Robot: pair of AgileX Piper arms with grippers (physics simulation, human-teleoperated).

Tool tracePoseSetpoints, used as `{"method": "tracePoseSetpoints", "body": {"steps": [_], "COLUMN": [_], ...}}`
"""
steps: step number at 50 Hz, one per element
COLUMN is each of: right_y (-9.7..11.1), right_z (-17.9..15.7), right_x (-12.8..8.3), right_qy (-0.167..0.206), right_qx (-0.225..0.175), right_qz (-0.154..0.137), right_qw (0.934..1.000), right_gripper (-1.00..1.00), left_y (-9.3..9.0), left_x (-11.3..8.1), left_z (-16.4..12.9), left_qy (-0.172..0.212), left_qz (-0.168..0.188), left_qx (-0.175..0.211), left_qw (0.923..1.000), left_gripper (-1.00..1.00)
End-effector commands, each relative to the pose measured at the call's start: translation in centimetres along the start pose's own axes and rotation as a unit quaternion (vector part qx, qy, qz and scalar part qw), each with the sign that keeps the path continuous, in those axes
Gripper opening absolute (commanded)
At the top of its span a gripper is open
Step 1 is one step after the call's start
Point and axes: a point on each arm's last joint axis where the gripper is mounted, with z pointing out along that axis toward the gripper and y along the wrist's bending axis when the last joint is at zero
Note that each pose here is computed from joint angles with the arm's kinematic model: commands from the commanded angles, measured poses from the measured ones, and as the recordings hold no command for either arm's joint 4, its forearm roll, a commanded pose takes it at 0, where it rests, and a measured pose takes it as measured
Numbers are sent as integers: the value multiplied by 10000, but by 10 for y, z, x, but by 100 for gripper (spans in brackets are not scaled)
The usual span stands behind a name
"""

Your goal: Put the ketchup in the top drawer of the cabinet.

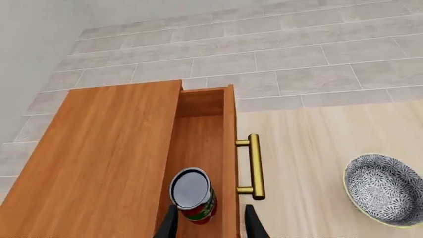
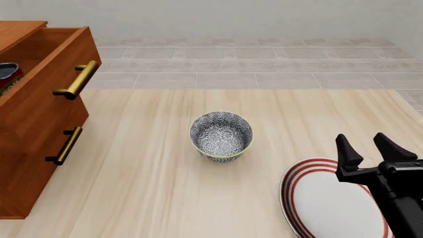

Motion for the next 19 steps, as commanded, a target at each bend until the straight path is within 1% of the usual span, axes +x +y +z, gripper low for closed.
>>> {"method": "tracePoseSetpoints", "body": {"steps": [1,6,8,9,10,13,18,19], "right_y": [0,0,0,0,0,1,1,1], "right_z": [-1,-2,-3,-3,-3,-5,-9,-10], "right_x": [-1,-3,-3,-3,-5,-6,-11,-11], "right_qy": [-1,-14,-16,-16,-20,-17,-17,-16], "right_qx": [-1,-17,-14,-14,-15,-21,-37,-37], "right_qz": [-5,-23,-19,-19,-22,-23,-14,-14], "right_qw": [10000,10000,10000,10000,10000,10000,10000,10000], "right_gripper": [100,100,100,100,100,100,100,100], "left_y": [-7,-11,-15,-15,-17,-18,-25,-25], "left_x": [-5,-10,-8,-8,-5,-2,4,4], "left_z": [-34,-58,-66,-66,-70,-70,-73,-73], "left_qy": [-219,-378,-415,-415,-418,-423,-467,-467], "left_qz": [72,61,119,119,104,110,194,194], "left_qx": [277,549,789,789,947,1014,1426,1426], "left_qw": [9994,9978,9959,9959,9946,9939,9885,9885], "left_gripper": [100,100,100,100,100,100,100,100]}}
